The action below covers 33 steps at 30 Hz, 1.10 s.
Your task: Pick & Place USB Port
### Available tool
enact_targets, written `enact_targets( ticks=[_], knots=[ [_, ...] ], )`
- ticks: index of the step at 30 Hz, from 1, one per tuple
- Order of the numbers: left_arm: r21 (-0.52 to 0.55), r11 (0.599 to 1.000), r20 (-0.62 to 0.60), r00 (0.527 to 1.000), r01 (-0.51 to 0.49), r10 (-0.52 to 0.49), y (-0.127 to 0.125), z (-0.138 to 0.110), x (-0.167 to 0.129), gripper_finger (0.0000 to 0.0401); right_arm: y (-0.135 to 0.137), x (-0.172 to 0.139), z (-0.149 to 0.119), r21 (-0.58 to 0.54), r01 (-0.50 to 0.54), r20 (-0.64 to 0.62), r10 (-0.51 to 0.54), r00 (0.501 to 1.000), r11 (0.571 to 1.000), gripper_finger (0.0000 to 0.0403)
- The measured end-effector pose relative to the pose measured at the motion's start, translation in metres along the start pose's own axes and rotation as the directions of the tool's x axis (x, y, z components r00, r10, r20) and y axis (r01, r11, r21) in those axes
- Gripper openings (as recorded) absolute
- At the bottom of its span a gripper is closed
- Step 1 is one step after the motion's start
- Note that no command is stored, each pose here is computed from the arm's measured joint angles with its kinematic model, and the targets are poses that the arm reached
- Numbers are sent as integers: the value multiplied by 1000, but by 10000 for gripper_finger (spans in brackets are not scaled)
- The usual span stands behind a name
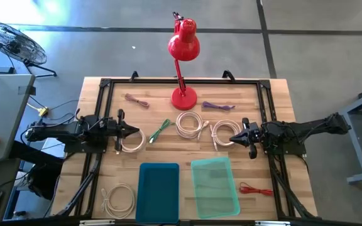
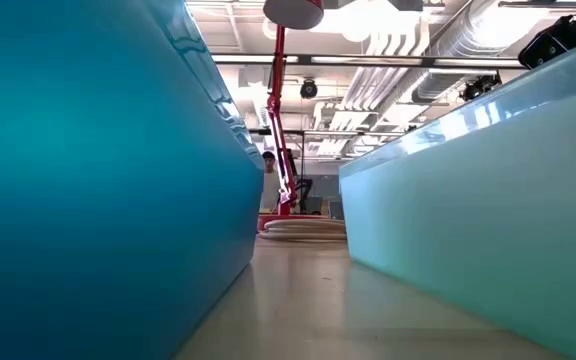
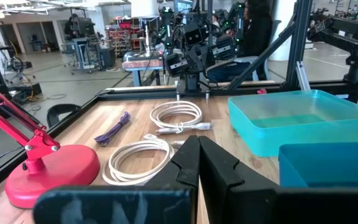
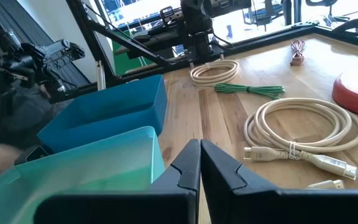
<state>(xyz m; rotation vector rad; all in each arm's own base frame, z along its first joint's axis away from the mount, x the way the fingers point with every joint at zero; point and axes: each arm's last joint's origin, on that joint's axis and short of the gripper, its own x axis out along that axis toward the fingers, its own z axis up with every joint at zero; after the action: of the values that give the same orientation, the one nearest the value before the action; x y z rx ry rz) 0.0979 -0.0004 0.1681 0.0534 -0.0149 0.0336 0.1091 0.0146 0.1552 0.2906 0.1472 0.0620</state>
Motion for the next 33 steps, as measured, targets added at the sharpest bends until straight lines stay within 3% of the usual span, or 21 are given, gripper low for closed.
enact_targets(
  ticks=[21, 27, 33],
  knots=[
    [0, 1000, 0, 1000, 0, 0, 0, 0, 0, 1, 0, 0, 0, -4, 1, 1, -1, 1000, 1000, 5],
    [4, 1000, 7, 1000, -25, 25, 1, 1, 0, 1, -5, 0, 2, -145, 166, 61, -158, 985, 975, 5],
    [53, 997, 7, 999, -54, 54, 2, 1, 0, 1, -5, -1, 6, -32, 195, 109, -191, 976, 980, 5]
  ],
)
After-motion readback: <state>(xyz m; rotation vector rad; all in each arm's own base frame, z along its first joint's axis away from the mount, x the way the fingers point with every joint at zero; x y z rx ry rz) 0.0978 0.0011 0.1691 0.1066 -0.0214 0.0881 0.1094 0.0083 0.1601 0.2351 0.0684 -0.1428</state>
